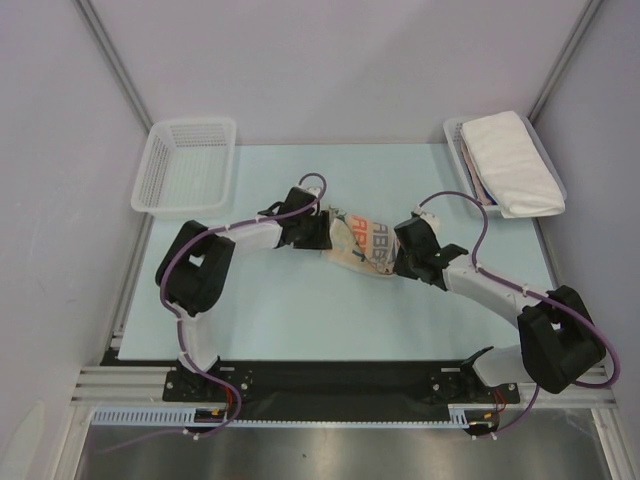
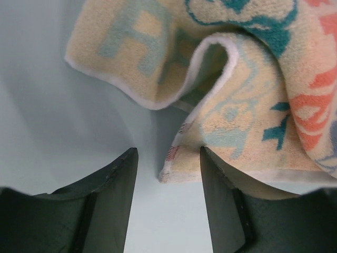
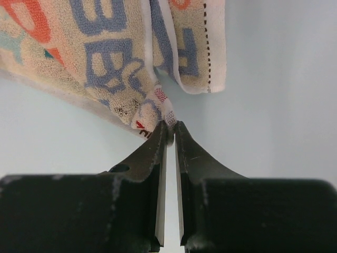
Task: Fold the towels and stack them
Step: Flatten out the crumpled towel
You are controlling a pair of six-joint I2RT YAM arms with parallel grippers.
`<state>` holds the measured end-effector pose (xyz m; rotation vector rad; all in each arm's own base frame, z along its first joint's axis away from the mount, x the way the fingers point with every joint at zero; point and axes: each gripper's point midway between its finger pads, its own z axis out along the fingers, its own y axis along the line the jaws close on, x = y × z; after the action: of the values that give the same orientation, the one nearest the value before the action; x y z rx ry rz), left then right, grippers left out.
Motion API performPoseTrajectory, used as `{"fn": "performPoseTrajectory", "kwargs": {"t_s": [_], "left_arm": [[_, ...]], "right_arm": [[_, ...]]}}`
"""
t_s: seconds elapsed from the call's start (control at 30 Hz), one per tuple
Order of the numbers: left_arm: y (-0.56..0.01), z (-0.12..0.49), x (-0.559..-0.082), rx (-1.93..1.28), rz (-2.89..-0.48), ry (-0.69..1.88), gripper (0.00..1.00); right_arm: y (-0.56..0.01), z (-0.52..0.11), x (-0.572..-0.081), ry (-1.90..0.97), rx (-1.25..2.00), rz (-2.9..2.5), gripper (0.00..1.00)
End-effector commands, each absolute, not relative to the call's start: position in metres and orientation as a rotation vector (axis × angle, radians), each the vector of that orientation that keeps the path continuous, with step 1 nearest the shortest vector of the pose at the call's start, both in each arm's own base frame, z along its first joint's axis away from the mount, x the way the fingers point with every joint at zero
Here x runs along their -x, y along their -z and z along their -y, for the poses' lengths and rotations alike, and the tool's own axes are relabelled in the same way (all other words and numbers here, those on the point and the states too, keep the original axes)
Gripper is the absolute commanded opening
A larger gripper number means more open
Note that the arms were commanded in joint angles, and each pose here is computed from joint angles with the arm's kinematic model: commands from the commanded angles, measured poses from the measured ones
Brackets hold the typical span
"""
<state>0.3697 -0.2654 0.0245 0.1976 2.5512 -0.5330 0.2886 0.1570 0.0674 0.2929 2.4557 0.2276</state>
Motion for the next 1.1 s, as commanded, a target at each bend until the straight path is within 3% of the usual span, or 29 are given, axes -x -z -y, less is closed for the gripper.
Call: {"fn": "performPoseTrajectory", "kwargs": {"t_s": [0.0, 0.27, 0.4, 0.43, 0.57, 0.67, 1.07], "left_arm": [[-0.016, 0.280, -0.349, -0.236, -2.583, 0.703, 0.56], [0.008, 0.277, -0.321, -0.203, -2.654, 0.759, 0.50], [0.008, 0.273, -0.318, -0.187, -2.668, 0.738, 0.35], [0.007, 0.273, -0.317, -0.181, -2.668, 0.740, 0.26], [0.001, 0.276, -0.315, -0.181, -2.655, 0.777, 0.10], [-0.003, 0.277, -0.314, -0.179, -2.647, 0.795, 0.00], [-0.045, 0.277, -0.306, -0.153, -2.576, 0.870, 0.00]], "right_arm": [[-0.076, -0.155, -0.293, -0.247, -0.293, -2.413, 0.13], [-0.071, -0.155, -0.293, -0.257, -0.297, -2.420, 0.15], [-0.069, -0.155, -0.291, -0.259, -0.297, -2.426, 0.16], [-0.069, -0.155, -0.291, -0.258, -0.298, -2.424, 0.17], [-0.067, -0.154, -0.290, -0.249, -0.293, -2.430, 0.20], [-0.064, -0.153, -0.289, -0.251, -0.291, -2.435, 0.13], [-0.094, -0.149, -0.287, -0.268, -0.290, -2.389, 0.02]]}}
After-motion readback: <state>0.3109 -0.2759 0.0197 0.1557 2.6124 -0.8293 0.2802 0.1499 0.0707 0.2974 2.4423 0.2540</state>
